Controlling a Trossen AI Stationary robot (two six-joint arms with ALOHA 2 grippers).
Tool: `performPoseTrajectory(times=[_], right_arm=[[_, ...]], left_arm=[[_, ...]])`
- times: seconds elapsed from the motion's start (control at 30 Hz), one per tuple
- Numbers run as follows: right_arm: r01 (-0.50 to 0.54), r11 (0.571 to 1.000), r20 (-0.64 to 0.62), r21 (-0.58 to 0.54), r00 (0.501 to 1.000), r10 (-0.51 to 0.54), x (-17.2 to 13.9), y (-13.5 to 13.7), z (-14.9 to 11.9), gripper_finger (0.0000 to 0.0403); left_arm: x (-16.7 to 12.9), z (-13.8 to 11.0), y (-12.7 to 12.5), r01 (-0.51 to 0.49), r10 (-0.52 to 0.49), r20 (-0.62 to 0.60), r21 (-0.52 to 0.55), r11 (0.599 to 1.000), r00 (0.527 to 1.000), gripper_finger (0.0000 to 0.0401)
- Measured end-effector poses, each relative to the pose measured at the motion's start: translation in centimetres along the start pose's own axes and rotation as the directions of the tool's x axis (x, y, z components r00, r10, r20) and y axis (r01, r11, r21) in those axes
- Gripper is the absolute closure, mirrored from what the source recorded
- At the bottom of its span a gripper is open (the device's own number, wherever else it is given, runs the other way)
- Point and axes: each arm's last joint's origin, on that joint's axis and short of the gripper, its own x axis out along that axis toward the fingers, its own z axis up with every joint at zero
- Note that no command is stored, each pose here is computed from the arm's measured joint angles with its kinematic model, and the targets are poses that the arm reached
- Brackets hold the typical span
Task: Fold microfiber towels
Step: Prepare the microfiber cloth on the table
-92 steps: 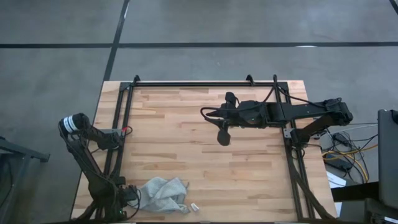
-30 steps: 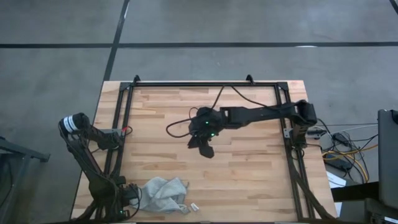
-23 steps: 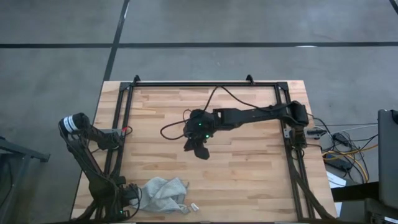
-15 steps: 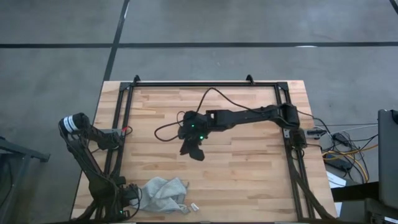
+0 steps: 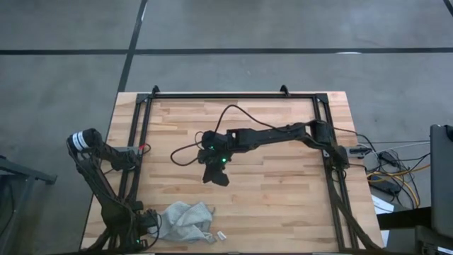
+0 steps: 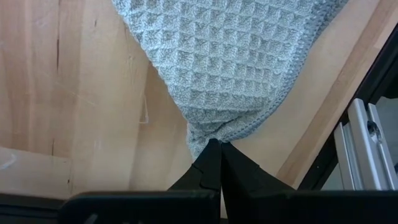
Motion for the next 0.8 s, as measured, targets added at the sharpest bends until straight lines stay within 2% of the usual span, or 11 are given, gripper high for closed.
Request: performPoseTrajectory(times=[0.17, 0.63, 0.8], right_arm=[[0.002, 1.000, 0.003, -0.024, 1.000, -0.002, 0.02, -0.02, 0.02, 0.0339], [0.047, 0.999, 0.037, 0.005, 0.998, -0.047, 0.33, -0.14, 0.20, 0.0249], [0.071, 0.998, 0.040, 0.003, 0.997, -0.071, 0.66, 0.16, 0.08, 0.0233]], left_arm=[[0.00, 0.00, 0.00, 0.000, 0.000, 0.000, 0.001, 1.000, 1.000, 0.0400], [0.00, 0.00, 0.01, -0.001, 0.001, 0.000, 0.001, 1.000, 1.000, 0.0400], [0.00, 0.00, 0.01, -0.001, 0.001, 0.000, 0.001, 1.000, 1.000, 0.0400]])
